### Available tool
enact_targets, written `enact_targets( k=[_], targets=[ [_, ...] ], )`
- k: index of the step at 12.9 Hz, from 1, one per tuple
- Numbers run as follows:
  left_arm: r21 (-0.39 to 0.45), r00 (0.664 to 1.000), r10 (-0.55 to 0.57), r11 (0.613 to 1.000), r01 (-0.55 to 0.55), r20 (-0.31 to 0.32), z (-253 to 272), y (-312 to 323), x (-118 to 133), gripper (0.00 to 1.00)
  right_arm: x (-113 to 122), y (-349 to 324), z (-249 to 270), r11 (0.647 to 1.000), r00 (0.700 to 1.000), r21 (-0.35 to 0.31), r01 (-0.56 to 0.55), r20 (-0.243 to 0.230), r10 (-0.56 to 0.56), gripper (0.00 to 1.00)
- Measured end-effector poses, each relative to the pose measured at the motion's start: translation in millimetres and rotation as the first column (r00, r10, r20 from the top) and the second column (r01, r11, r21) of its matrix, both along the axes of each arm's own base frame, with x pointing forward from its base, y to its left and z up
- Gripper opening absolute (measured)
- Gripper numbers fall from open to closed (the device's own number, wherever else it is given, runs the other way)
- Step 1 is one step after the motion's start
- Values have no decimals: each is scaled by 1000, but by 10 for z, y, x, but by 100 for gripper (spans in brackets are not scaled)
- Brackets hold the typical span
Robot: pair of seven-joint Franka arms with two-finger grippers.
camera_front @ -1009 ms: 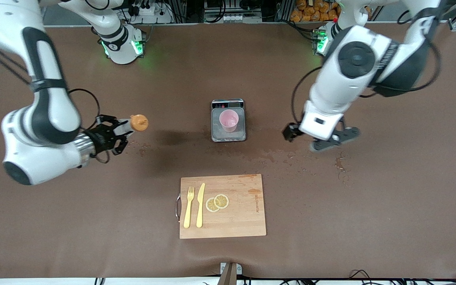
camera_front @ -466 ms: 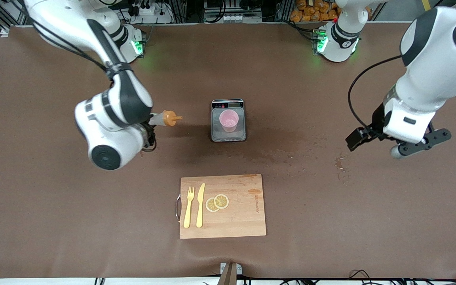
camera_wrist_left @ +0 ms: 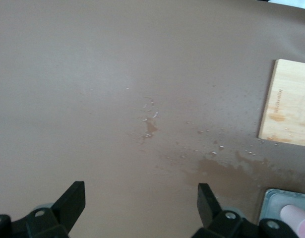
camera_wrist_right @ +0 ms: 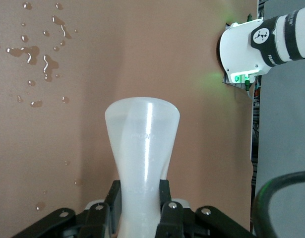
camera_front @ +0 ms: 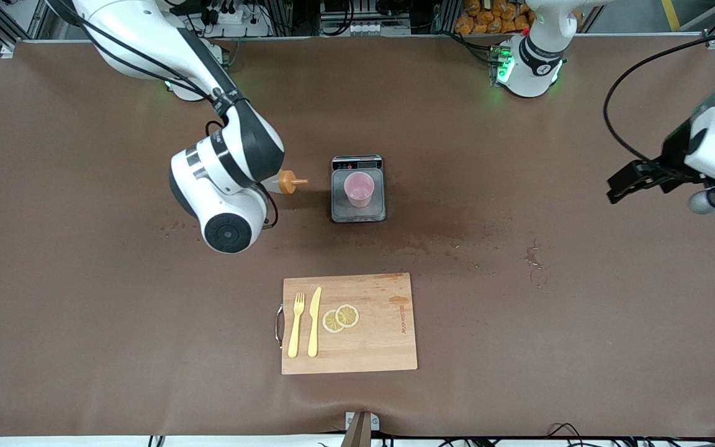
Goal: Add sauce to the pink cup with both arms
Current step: 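Release the cup and withdraw the left gripper while the right gripper lifts the bottle, then tilt the sauce bottle over the pink cup with the right gripper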
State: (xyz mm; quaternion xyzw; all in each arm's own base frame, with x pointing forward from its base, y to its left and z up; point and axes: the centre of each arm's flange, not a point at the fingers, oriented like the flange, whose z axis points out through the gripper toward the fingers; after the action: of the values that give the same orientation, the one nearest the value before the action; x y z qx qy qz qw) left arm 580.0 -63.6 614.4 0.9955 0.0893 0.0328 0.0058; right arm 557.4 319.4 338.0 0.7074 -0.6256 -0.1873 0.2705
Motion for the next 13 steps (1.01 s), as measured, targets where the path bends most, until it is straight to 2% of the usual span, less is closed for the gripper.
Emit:
enact_targets(
  k=[3, 7, 9, 13],
  targets=[
    [-26, 1000, -19, 1000, 19, -13, 24, 160, -24, 100, -153, 181, 24, 996, 999, -86, -33, 1, 33, 34],
    [-32, 999, -41, 999, 40, -30, 19, 33, -63, 100, -317, 405, -5, 973, 995, -211, -94, -9, 94, 34],
    [-31, 998, -48, 998, 47, -46, 20, -5, -96, 100, -328, 407, -18, 966, 995, -236, -102, -19, 101, 34],
    [-30, 998, -46, 999, 44, -48, 37, 10, -112, 100, -232, 320, 24, 967, 997, -243, -81, -10, 81, 32]
  ],
)
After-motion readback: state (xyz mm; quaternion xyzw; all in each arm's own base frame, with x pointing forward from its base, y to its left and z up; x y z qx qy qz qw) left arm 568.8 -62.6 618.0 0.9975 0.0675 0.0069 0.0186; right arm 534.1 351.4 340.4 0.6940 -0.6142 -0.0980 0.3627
